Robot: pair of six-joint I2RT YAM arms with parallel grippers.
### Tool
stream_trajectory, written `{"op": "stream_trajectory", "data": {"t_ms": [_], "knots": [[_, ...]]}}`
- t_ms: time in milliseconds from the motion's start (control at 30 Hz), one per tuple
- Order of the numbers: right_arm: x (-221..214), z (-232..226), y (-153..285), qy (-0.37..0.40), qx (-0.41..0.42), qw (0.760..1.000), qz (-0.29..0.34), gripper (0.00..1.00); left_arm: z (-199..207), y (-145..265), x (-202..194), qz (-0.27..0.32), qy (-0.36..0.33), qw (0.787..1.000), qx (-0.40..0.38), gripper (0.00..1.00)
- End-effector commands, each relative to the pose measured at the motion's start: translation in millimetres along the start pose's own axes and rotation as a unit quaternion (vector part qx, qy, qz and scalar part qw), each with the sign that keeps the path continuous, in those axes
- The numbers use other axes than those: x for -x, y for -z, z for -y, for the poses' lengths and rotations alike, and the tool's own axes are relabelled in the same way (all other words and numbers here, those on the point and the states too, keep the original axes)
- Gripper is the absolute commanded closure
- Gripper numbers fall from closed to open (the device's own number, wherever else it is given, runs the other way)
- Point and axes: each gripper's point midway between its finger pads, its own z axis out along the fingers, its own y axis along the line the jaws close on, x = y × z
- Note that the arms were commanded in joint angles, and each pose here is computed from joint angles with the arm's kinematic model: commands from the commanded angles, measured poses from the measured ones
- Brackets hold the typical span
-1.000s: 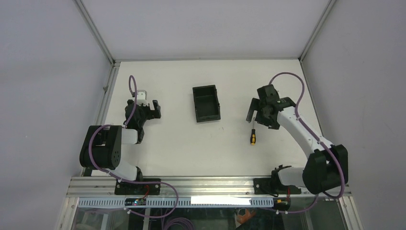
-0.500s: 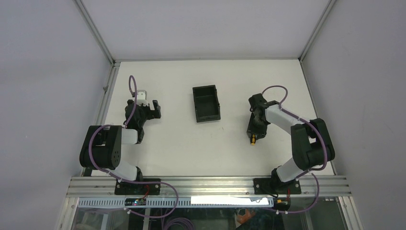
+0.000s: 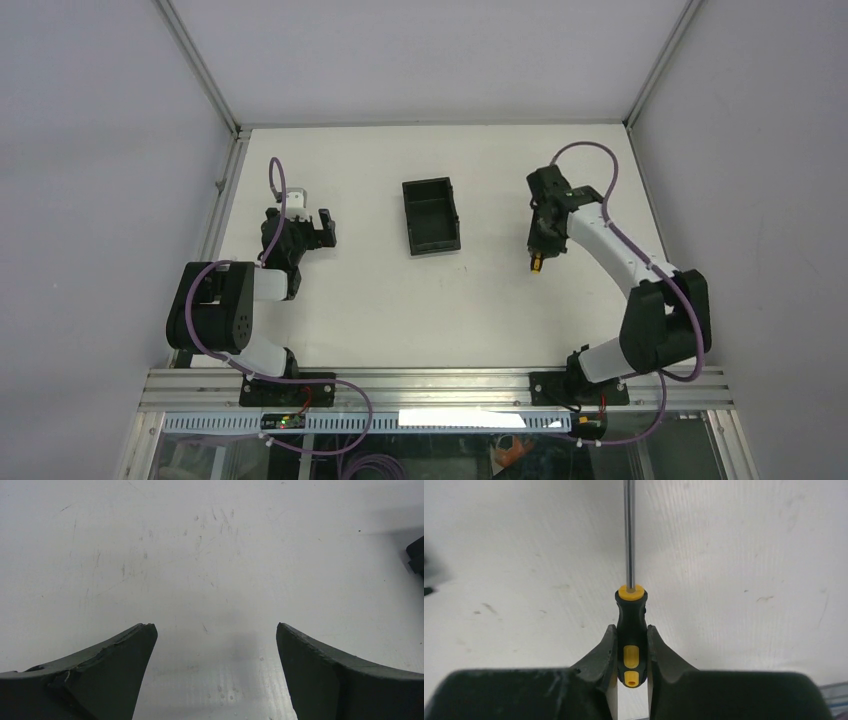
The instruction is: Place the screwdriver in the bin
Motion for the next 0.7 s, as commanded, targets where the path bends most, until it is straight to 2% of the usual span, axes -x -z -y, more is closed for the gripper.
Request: {"op": "stream_trajectory", "data": {"t_ms": [0, 133, 367, 467, 667], "knots": [[44.1, -6.6, 67.3, 0.029, 0.039, 0.994, 0.096, 1.0, 7.4, 1.6, 16.6, 0.028, 0.002, 1.0, -0.012, 0.01], [61.9, -38.7, 99.8, 0.087, 0.072, 0.983, 0.143, 1.0, 7.4, 1.6, 16.7, 0.028, 0.002, 1.0, -0.012, 0.01], [80.2, -140.0, 125.5, 0.226, 0.128, 0.949, 0.181, 1.0, 7.1, 1.6, 17.0, 0.028, 0.002, 1.0, -0.011, 0.01], [84.7, -185.1, 117.2, 0.288, 0.146, 0.929, 0.181, 1.0, 7.4, 1.6, 16.8, 0.028, 0.002, 1.0, -0.012, 0.01], [86.6, -245.9, 84.0, 0.371, 0.182, 0.897, 0.159, 1.0, 7.3, 1.7, 17.1, 0.028, 0.002, 1.0, -0.011, 0.01]]}}
